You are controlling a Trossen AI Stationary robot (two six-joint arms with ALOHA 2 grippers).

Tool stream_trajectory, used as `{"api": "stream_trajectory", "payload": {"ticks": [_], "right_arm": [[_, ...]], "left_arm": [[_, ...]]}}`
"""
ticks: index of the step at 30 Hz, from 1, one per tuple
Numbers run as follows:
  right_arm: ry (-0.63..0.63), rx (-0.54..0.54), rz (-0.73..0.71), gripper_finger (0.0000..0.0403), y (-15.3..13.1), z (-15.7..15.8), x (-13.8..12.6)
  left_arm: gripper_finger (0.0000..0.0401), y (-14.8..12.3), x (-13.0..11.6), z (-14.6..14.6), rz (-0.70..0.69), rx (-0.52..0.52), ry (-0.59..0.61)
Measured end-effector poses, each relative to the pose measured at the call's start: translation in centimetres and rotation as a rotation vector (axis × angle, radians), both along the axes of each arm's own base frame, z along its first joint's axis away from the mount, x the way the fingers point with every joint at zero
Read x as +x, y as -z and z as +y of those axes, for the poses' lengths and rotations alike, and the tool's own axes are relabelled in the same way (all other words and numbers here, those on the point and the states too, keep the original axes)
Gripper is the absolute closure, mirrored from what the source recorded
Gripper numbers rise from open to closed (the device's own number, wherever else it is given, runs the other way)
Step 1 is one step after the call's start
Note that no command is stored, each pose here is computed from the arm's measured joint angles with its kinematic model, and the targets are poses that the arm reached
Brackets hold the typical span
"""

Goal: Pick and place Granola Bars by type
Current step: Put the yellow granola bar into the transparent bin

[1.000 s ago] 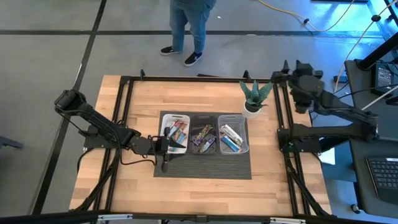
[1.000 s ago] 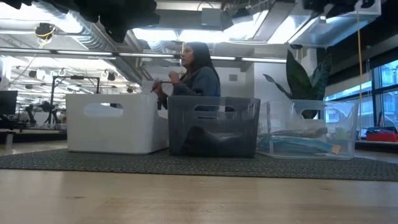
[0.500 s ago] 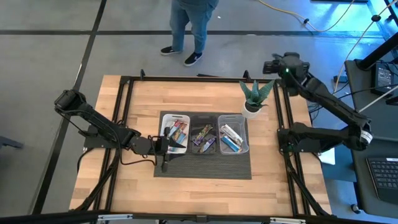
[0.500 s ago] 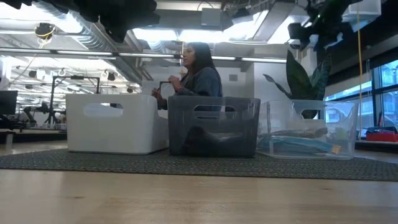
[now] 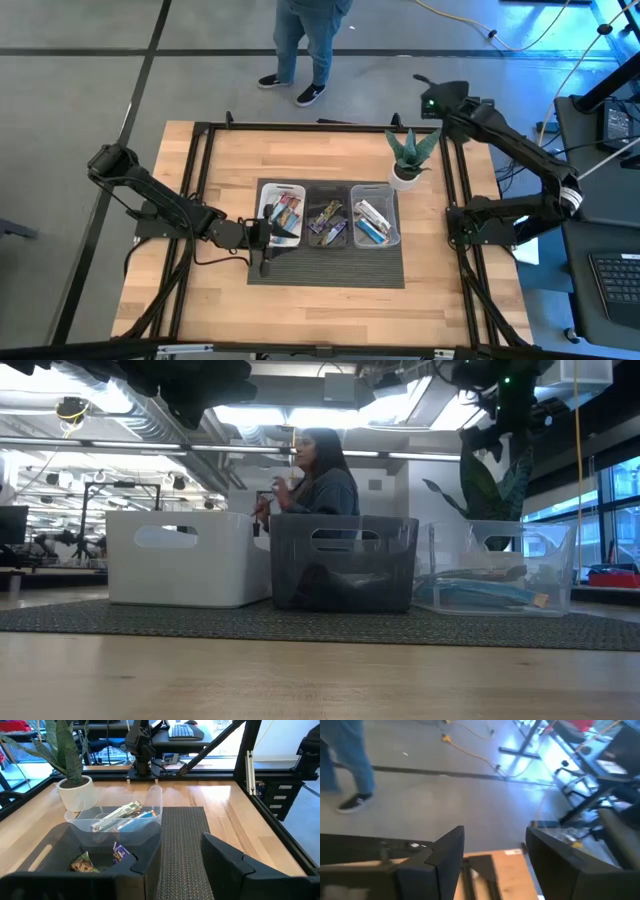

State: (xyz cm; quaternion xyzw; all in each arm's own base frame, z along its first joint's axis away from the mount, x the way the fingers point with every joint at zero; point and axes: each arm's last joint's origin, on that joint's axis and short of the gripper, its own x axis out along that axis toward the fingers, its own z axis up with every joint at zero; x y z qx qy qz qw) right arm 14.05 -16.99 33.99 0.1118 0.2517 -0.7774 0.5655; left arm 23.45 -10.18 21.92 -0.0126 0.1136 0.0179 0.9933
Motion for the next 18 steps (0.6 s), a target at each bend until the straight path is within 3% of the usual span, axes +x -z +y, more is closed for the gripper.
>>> {"api": "stream_trajectory", "payload": {"ticks": [9, 15, 18], "right_arm": [[0.045, 0.035, 0.095, 0.0187, 1.0, -0.5, 0.3], [-0.091, 0.145, 0.149, 0.0187, 1.7, -0.9, 1.4], [-0.091, 0.174, 0.158, 0.0187, 2.2, -1.7, 1.6]], "left_arm": [[0.0272, 0.0, 0.0, 0.0, 0.000, 0.000, 0.001], [0.0269, 0.0, 0.0, 0.0, 0.000, 0.000, 0.001], [0.0271, 0.0, 0.0, 0.0, 0.000, 0.000, 0.001]]}}
